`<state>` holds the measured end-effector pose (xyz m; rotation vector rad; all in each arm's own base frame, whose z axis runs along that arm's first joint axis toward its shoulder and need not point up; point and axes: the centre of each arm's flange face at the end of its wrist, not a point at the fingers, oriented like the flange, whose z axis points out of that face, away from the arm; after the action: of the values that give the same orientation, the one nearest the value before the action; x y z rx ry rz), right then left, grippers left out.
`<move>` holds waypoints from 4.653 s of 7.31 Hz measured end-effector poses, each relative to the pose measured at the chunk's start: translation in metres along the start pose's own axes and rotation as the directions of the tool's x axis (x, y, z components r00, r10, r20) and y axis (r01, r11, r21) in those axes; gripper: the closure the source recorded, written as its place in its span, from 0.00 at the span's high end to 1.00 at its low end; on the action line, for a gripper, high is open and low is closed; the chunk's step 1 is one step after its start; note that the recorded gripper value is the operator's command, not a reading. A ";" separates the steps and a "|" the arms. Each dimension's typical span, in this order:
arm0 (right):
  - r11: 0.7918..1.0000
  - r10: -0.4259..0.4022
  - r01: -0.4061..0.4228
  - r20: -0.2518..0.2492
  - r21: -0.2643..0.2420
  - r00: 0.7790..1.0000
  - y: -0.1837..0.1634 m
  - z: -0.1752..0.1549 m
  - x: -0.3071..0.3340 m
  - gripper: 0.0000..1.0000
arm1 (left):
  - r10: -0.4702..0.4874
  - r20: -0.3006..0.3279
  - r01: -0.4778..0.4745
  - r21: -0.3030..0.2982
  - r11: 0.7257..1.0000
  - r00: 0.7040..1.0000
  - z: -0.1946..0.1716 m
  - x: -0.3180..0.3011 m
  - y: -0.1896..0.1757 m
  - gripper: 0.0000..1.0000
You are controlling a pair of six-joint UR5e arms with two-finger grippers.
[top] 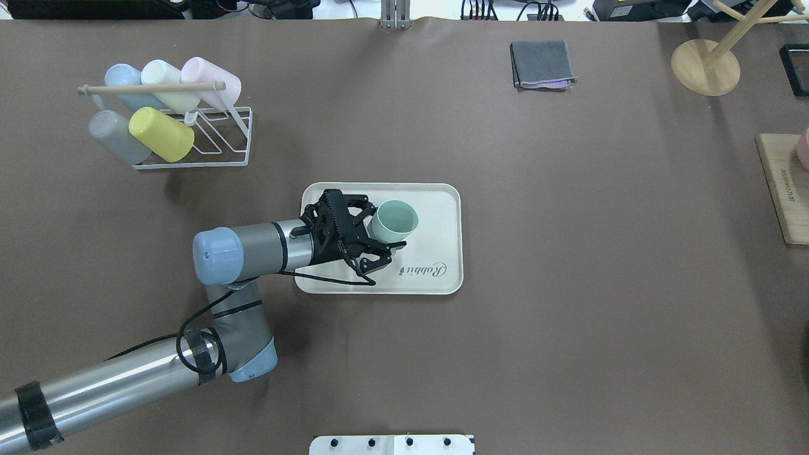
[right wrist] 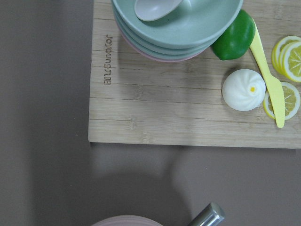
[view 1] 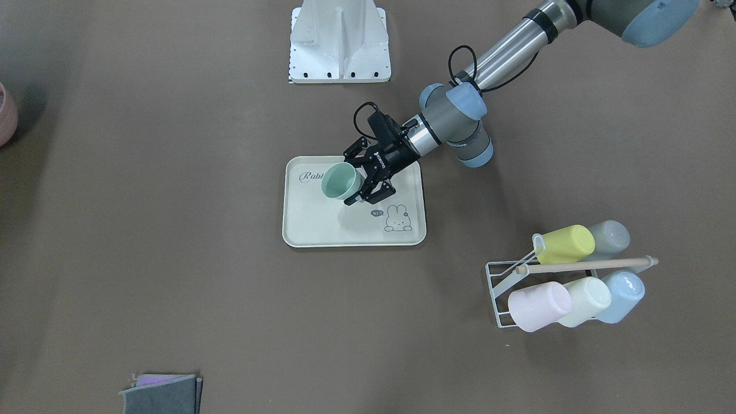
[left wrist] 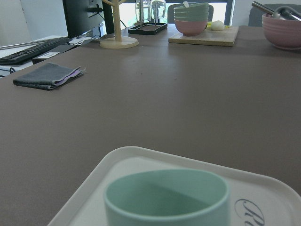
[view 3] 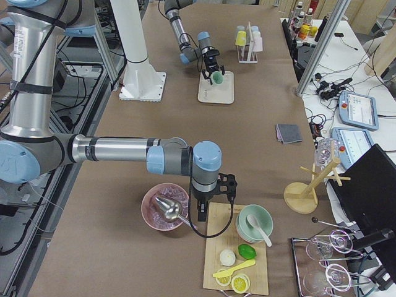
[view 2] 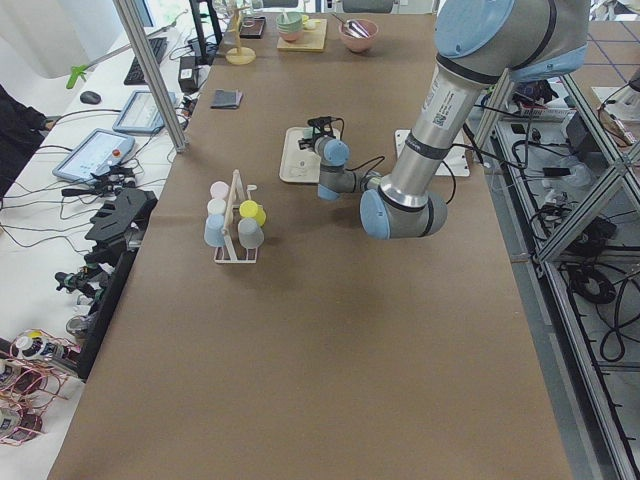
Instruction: Pick up and place green cup on tray
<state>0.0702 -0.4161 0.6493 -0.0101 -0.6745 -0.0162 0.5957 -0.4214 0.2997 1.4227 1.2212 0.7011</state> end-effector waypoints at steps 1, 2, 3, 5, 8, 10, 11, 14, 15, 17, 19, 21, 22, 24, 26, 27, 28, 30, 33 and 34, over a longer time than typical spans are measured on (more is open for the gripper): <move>1.000 -0.001 0.001 -0.002 0.001 1.000 0.000 0.000 0.000 1.00 | -0.001 -0.004 0.001 0.015 1.000 1.000 0.002 0.002 -0.008 0.59; 1.000 -0.002 0.002 -0.003 0.001 1.000 0.000 0.000 0.000 1.00 | -0.005 -0.006 0.005 0.026 1.000 1.000 0.002 0.003 -0.012 0.69; 1.000 -0.003 0.003 -0.004 0.001 1.000 0.000 0.000 0.000 1.00 | -0.008 -0.008 0.008 0.033 0.999 1.000 0.002 0.003 -0.012 0.71; 1.000 -0.002 0.002 -0.004 0.001 1.000 0.000 0.000 0.000 1.00 | -0.009 -0.008 0.009 0.037 0.999 1.000 0.000 0.002 -0.008 0.77; 1.000 -0.002 0.002 -0.004 0.001 1.000 0.000 0.000 0.000 1.00 | -0.009 -0.006 0.010 0.025 1.000 1.000 0.000 0.001 -0.001 0.90; 1.000 -0.003 0.003 -0.004 0.001 1.000 0.000 0.000 0.000 1.00 | -0.010 -0.006 0.010 0.022 1.000 1.000 0.001 0.001 0.000 0.94; 1.000 -0.003 0.003 -0.004 0.002 1.000 -0.001 0.000 0.000 1.00 | -0.010 -0.006 0.010 0.023 1.000 1.000 0.001 0.001 0.000 0.98; 1.000 -0.005 0.005 -0.004 0.005 1.000 -0.003 -0.002 -0.001 1.00 | -0.015 -0.019 0.016 0.062 0.998 1.000 -0.003 0.004 -0.024 0.98; 1.000 -0.006 0.006 -0.004 0.006 1.000 -0.003 -0.002 -0.001 1.00 | -0.055 -0.029 0.058 0.097 0.994 0.998 -0.008 0.007 -0.046 0.98; 1.000 -0.006 0.006 -0.003 0.007 1.000 -0.004 -0.003 -0.002 1.00 | -0.153 -0.040 0.157 0.121 0.980 0.987 -0.022 0.009 -0.087 0.98; 1.000 -0.007 0.007 0.001 0.009 1.000 -0.006 -0.003 -0.003 1.00 | -0.182 0.038 0.181 0.026 0.983 0.982 -0.028 0.012 -0.159 0.98; 1.000 -0.006 0.006 0.002 0.006 1.000 -0.007 -0.002 -0.002 1.00 | -0.164 0.259 0.191 -0.081 0.978 0.952 -0.043 -0.005 -0.223 0.98; 1.000 -0.006 0.006 0.000 0.006 1.000 -0.007 -0.002 -0.001 1.00 | -0.146 0.361 0.199 -0.113 0.974 0.921 -0.049 -0.024 -0.232 0.98; 1.000 -0.005 0.005 -0.003 0.006 1.000 -0.007 -0.002 -0.001 1.00 | -0.063 0.612 0.211 -0.173 0.962 0.788 -0.085 -0.108 -0.239 0.98; 1.000 -0.004 0.004 -0.004 0.005 1.000 -0.007 -0.001 -0.001 1.00 | -0.026 0.740 0.332 -0.270 0.904 0.673 -0.149 -0.210 -0.235 0.98; 1.000 -0.003 0.003 -0.001 0.005 1.000 -0.007 -0.001 -0.001 1.00 | -0.090 0.775 0.480 -0.291 0.828 0.625 -0.188 -0.256 -0.222 0.98; 1.000 0.000 0.000 0.003 0.005 1.000 -0.007 -0.002 -0.001 1.00 | -0.175 0.805 0.619 -0.277 0.735 0.567 -0.226 -0.291 -0.200 0.98; 1.000 0.003 -0.003 0.006 0.006 1.000 -0.007 -0.002 -0.002 1.00 | -0.242 0.847 0.770 -0.264 0.581 0.473 -0.287 -0.323 -0.128 0.98; 1.000 0.003 -0.003 0.002 0.009 1.000 -0.009 -0.003 -0.002 1.00 | -0.414 0.842 0.920 -0.216 0.327 0.345 -0.385 -0.362 -0.054 0.98; 1.000 0.003 -0.003 0.001 0.009 1.000 -0.009 -0.003 -0.002 1.00 | -0.449 0.842 0.946 -0.201 0.254 0.300 -0.413 -0.363 -0.025 0.98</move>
<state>0.0701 -0.4250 0.6454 -0.0026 -0.6756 -0.0099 0.1057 -0.6211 0.4495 0.1623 0.7571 -0.1297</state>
